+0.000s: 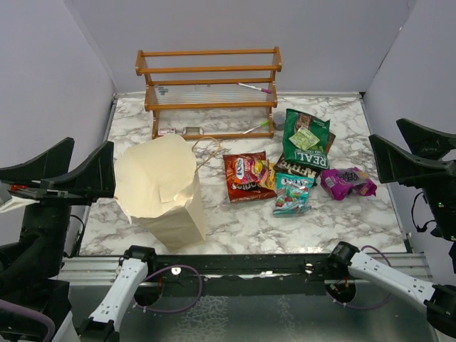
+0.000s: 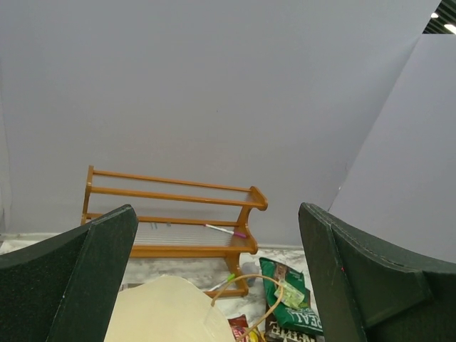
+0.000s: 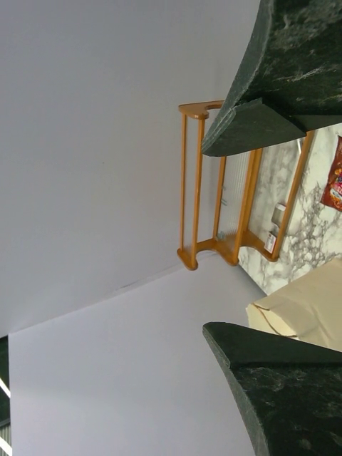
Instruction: Take the snacks out of the paper bag
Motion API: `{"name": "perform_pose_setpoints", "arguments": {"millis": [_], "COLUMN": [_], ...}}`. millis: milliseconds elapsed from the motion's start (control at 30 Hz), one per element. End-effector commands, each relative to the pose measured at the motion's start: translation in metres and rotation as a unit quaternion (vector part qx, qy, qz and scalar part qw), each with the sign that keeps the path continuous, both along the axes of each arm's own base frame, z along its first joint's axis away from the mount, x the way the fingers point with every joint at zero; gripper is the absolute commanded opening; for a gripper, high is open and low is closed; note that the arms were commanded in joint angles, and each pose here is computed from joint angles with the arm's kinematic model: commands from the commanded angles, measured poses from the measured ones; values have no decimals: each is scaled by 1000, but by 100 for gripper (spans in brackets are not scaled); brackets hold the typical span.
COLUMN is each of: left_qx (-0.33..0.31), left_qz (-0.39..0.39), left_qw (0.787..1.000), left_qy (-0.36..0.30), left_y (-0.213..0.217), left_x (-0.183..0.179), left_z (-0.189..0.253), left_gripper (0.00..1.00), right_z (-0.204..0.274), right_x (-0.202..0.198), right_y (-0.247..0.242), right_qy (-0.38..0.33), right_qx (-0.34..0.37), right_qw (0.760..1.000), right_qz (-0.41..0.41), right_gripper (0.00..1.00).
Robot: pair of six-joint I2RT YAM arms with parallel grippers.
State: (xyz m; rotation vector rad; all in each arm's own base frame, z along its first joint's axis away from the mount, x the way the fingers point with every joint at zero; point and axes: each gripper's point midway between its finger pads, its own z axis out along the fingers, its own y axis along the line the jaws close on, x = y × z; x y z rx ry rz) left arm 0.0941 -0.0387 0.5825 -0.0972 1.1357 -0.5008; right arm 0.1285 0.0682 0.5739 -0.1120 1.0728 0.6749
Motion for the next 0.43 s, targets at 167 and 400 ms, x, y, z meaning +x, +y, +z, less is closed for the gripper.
{"name": "perform_pose_setpoints", "arguments": {"millis": [167, 400], "left_qx": [2, 0], "left_qz": [-15, -19], "left_qw": [1000, 1000], "left_qy": [5, 19], "left_y": [-6, -8], "left_x": [7, 14], "left_z": [-7, -17], "left_gripper": [99, 99], "right_z": [-14, -25], "right_x": [8, 19], "right_y": [12, 10], "right_qy": [18, 46], "right_qx": [-18, -14], "right_qw": [1000, 999], "right_qz": [6, -15], "right_gripper": [99, 99]}}
